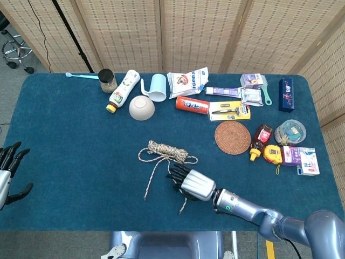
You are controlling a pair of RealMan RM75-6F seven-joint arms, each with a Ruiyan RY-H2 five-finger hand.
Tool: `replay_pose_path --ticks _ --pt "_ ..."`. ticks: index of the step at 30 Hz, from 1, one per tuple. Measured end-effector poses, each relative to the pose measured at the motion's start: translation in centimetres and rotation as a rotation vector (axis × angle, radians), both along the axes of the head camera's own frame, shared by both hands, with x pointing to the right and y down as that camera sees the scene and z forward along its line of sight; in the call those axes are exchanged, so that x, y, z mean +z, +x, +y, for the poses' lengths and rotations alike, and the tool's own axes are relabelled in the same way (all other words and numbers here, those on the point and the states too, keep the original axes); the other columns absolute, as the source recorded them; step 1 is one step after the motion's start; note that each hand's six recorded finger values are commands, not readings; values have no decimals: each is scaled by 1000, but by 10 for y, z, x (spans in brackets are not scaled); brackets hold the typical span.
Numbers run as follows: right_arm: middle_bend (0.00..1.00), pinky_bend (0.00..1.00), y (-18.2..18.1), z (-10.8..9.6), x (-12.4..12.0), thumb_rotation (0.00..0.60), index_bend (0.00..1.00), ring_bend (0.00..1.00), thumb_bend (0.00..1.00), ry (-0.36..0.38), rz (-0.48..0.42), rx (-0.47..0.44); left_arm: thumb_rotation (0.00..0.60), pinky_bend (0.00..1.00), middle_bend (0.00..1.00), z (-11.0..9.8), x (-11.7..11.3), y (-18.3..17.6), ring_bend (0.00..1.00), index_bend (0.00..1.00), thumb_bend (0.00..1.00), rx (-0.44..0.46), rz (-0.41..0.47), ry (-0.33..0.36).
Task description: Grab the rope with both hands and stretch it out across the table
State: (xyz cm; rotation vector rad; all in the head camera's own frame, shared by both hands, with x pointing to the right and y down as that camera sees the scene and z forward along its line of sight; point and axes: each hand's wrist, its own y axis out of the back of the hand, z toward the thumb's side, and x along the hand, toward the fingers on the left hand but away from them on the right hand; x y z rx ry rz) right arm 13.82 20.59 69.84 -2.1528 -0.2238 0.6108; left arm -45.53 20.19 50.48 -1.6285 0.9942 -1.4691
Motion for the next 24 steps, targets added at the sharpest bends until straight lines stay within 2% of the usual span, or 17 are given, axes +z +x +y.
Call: replay_pose_path --ticks 7,24 --pt "166 0 -7 1 7 600 456 48 271 -5 6 -18 600 0 0 1 2 -2 0 127 242 -7 1 -4" --pt "178 0 -4 2 14 600 460 48 268 -1 29 -33 600 0 0 1 2 -7 0 127 241 -22 -3 3"
